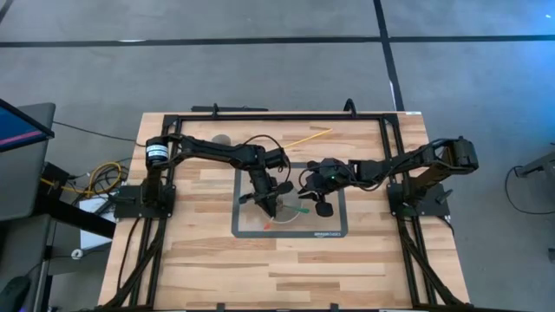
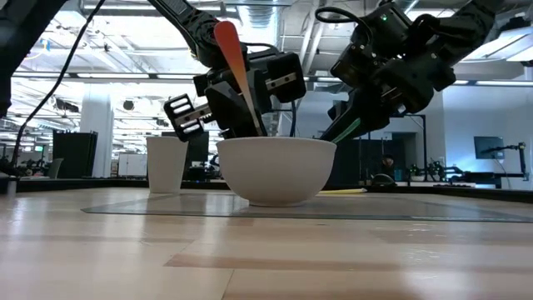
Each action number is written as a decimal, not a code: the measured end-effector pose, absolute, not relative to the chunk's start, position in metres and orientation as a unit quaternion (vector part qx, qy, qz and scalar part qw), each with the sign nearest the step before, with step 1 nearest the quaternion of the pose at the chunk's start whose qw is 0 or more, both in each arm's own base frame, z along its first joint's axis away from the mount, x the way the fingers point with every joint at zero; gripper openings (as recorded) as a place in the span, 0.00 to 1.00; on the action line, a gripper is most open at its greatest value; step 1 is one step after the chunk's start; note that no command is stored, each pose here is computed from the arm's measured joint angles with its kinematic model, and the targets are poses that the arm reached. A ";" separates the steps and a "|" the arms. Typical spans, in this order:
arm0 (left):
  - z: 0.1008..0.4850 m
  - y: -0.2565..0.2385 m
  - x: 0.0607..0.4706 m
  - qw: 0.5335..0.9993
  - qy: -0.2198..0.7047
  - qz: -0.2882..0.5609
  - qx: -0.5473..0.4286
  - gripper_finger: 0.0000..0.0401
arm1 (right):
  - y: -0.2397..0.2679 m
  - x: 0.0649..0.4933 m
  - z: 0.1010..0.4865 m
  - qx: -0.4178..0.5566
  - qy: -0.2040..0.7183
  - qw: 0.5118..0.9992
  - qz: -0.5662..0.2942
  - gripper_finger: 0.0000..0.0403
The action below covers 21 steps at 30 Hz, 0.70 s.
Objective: Pick & Place Utensil
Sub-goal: Put the orange fork into the white bowl
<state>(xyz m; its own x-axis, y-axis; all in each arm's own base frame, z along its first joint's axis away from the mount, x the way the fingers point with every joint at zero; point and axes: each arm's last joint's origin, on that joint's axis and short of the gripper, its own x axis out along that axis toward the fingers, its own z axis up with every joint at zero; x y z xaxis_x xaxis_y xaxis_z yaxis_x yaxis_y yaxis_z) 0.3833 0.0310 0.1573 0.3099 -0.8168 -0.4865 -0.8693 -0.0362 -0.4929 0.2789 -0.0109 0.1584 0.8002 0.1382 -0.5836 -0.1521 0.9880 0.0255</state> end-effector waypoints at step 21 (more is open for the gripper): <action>0.158 0.033 0.388 0.413 0.570 0.031 -0.709 0.05 | -0.011 0.279 0.158 -0.006 0.307 0.949 0.075 0.16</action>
<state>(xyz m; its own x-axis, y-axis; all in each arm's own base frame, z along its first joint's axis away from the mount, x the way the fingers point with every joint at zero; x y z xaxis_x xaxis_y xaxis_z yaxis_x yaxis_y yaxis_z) 0.3876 0.0326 0.1582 0.3481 -0.7831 -0.5153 -0.8346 -0.0085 -0.5508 0.2790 -0.0109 0.1585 0.8004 0.1386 -0.5832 -0.1460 0.9887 0.0345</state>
